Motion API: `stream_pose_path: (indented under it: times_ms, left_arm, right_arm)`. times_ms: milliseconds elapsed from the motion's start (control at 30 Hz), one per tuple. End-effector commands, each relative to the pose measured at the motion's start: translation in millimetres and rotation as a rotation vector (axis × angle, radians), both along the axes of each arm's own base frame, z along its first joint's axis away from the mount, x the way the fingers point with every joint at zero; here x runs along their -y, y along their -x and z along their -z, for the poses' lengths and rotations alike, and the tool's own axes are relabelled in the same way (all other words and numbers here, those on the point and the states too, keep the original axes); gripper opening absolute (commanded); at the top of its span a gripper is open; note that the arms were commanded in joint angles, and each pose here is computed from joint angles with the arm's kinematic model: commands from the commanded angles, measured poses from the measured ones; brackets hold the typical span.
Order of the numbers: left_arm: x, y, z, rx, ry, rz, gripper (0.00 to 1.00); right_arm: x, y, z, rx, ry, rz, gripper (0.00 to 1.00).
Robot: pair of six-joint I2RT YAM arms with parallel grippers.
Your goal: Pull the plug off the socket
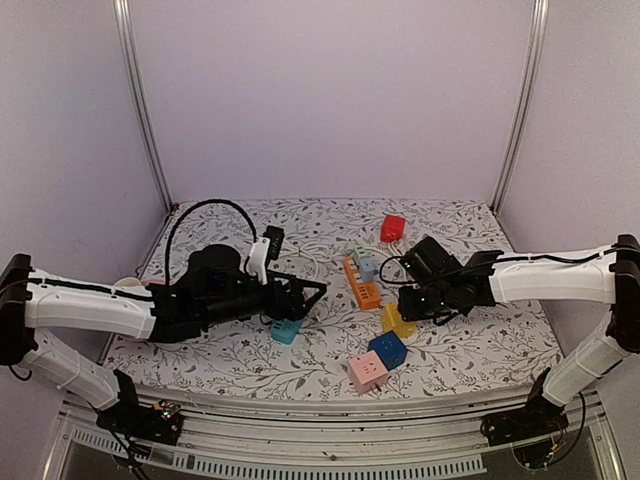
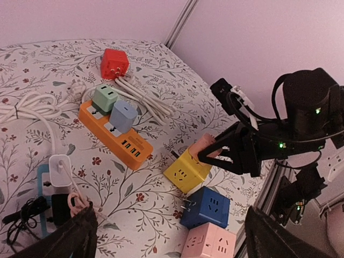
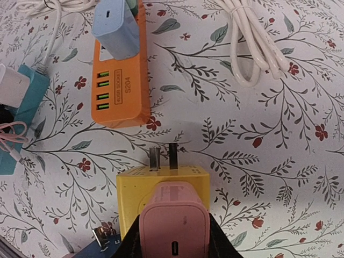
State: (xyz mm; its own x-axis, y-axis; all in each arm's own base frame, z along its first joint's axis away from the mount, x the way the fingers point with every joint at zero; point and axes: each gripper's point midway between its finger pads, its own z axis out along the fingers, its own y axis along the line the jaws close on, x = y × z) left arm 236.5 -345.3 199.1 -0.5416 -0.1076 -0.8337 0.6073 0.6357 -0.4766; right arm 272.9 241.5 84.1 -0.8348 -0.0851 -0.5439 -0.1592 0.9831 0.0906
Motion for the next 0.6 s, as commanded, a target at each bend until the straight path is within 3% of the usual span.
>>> stream_pose_path:
  times_ms: [0,267,567]
  left_arm:
    - [21,1,13,0.070,-0.121,0.055,0.96]
    - [30,-14,67,0.169,-0.393,0.089,0.94]
    - [37,-10,96,0.252,-0.495,0.194,0.93]
  right_arm:
    - [-30,-5,-15,0.014,-0.241,-0.074,0.20]
    - [-72,-4,-21,-0.003,-0.393,-0.223,0.20]
    - [-92,7,-19,-0.029,-0.491,-0.322,0.15]
